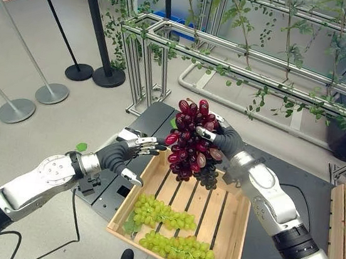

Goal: Pick up the fruits from the basket on one side to the basket on the other side

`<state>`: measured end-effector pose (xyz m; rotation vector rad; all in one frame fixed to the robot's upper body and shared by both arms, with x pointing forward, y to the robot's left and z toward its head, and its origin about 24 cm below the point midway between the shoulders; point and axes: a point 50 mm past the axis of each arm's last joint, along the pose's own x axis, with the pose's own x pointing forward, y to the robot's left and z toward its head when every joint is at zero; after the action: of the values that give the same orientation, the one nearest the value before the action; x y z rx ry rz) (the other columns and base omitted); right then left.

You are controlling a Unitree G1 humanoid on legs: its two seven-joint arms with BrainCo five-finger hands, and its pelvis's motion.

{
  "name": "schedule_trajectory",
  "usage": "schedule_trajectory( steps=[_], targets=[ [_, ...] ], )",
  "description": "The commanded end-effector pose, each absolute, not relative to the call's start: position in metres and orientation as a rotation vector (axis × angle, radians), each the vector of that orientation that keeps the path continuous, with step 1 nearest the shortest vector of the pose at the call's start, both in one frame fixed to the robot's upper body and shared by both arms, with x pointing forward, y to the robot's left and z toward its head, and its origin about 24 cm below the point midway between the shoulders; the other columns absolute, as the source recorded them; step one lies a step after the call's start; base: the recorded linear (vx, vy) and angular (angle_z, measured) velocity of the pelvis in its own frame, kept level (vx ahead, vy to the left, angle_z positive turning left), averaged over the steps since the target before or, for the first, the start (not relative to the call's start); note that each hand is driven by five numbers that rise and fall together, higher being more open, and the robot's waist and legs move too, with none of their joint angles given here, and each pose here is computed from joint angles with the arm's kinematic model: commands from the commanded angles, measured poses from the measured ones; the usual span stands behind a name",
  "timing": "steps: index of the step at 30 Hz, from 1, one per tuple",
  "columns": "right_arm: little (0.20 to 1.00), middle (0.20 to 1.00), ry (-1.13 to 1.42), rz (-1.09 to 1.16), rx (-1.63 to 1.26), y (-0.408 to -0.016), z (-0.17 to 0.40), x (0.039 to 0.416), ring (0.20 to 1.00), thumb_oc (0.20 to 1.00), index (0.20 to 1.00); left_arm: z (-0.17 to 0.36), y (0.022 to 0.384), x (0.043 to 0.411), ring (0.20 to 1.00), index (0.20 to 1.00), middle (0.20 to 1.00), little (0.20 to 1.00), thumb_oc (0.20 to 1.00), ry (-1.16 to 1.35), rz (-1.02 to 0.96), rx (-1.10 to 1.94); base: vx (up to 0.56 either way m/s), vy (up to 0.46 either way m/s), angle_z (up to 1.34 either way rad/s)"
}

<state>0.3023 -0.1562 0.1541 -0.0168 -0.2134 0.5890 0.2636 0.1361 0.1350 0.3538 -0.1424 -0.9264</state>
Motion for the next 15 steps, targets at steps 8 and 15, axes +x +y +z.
schedule_trajectory(
  steps=[8, 15],
  targets=[
    [0.200, 0.200, -0.534, 0.714, 0.004, -0.109, 0.219, 0.304, 0.200, 0.200, 0.200, 0.152, 0.108, 0.284, 1.000, 1.000, 1.000, 1.000, 1.000, -0.273, -0.914, 0.310, 0.00, 0.010, -0.03],
    [0.200, 0.200, -0.524, 0.771, 0.066, -0.091, 0.212, 0.298, 0.200, 0.200, 0.200, 0.148, 0.099, 0.286, 1.000, 1.000, 1.000, 1.000, 1.000, -0.285, -0.901, 0.282, 0.00, 0.013, -0.08]
  ],
)
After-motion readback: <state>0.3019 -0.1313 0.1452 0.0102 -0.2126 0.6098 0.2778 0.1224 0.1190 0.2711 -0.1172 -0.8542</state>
